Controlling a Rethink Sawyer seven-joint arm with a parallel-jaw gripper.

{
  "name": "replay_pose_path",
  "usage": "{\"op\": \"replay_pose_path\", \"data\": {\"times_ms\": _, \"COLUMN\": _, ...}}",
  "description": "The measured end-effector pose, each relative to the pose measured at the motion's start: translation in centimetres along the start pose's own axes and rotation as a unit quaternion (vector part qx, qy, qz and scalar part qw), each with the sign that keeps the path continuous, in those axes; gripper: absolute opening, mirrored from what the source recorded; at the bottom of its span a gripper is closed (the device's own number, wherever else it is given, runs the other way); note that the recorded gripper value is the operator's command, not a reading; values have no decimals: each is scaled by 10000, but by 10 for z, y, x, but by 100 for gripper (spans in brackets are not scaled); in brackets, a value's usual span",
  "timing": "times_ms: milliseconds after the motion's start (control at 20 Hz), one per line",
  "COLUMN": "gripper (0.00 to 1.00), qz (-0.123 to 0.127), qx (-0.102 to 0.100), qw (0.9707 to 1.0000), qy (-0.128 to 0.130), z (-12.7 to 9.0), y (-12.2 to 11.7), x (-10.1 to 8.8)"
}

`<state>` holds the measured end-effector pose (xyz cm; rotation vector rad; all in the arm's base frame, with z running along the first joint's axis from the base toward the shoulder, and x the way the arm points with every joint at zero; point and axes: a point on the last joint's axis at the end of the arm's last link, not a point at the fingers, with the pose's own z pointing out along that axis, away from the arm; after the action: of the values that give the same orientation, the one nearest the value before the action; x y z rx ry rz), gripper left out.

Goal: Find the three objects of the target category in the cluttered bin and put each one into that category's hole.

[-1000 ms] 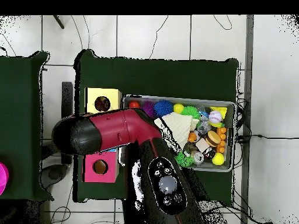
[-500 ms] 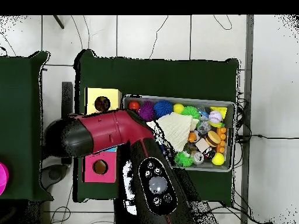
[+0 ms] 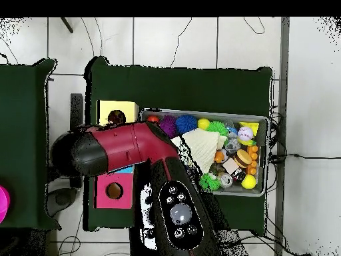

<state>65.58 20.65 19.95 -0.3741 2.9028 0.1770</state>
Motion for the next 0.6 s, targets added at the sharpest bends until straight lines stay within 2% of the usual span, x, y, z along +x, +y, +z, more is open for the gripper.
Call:
{"op": "replay_pose_path", "data": {"times_ms": 250, "gripper": 0, "qz": 45, "qx": 160, "qw": 9991, "qy": -386, "z": -7, "y": -13, "x": -9}}
{"op": "replay_pose_path", "data": {"times_ms": 600, "gripper": 0, "qz": 48, "qx": 238, "qw": 9981, "qy": -564, "z": -8, "y": -17, "x": -15}}
